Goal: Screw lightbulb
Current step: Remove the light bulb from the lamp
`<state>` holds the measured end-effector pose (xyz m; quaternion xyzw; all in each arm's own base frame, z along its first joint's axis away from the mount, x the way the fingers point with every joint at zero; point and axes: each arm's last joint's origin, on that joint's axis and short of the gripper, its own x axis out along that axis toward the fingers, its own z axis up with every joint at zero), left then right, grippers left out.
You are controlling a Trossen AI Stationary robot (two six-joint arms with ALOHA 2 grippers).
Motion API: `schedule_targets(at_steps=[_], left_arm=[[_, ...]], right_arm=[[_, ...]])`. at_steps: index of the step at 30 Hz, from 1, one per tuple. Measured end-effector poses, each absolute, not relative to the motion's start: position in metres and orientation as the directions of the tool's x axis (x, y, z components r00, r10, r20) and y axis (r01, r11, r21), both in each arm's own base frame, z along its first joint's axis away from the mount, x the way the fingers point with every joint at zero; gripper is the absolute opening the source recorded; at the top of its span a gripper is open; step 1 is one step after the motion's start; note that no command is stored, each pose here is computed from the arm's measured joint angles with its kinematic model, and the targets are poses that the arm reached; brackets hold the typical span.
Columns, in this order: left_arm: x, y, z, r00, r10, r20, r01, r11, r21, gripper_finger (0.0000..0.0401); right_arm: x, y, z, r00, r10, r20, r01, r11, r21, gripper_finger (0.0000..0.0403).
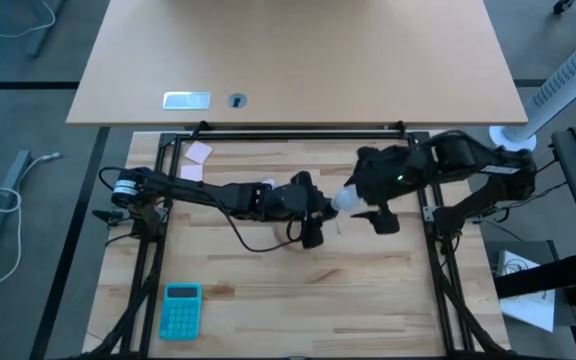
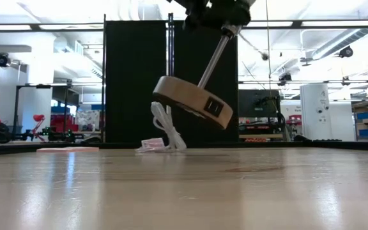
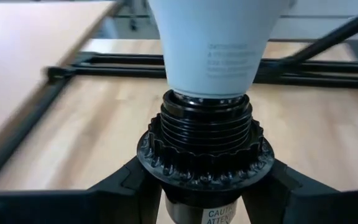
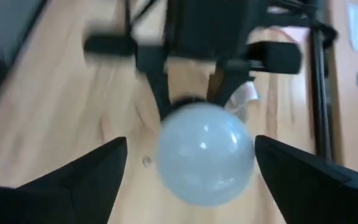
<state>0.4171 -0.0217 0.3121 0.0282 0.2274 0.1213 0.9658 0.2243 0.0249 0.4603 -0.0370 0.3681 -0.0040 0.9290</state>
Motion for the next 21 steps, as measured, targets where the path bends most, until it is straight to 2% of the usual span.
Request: schedule_targets(at_steps=[2,4,5,7,9,12,15,21], left_arm=[[0.417,-0.017,0.312,0.861,0.271,-0.43,-0.233,0.962,0.14,0.0163],[0.417,-0.014,0.312,0.854,0.298,-0.426,-0.24,0.953,0.186,0.0163],[0.417,-0.013,0.312,0.85,0.312,-0.424,-0.242,0.947,0.212,0.0163],[0.417,-0.012,0.313,0.839,0.35,-0.417,-0.253,0.929,0.27,0.0163],[0.416,-0.011,0.313,0.827,0.385,-0.41,-0.263,0.909,0.325,0.0163],[0.416,-0.009,0.313,0.811,0.426,-0.401,-0.269,0.88,0.392,0.0163],[0.416,-0.009,0.313,0.81,0.428,-0.401,-0.251,0.871,0.423,0.0163],[0.416,-0.009,0.313,0.81,0.427,-0.401,-0.254,0.873,0.415,0.0163]], right_arm=[[0.222,0.02,0.469,0.751,-0.117,-0.65,0.151,0.988,-0.004,0.0346],[0.221,0.014,0.474,0.744,-0.227,-0.629,0.381,0.917,0.12,0.0346],[0.218,0.01,0.475,0.724,-0.264,-0.637,0.491,0.846,0.208,0.0346],[0.212,0.003,0.472,0.665,-0.285,-0.691,0.672,0.63,0.388,0.0346],[0.206,-0.001,0.467,0.612,-0.247,-0.751,0.77,0.403,0.495,0.0346],[0.205,-0.002,0.46,0.573,-0.194,-0.796,0.818,0.184,0.544,0.0346],[0.211,-0.001,0.457,0.574,-0.167,-0.802,0.818,0.063,0.572,0.0346],[0.232,0.0,0.458,0.648,-0.134,-0.75,0.76,0.053,0.647,0.0346]])
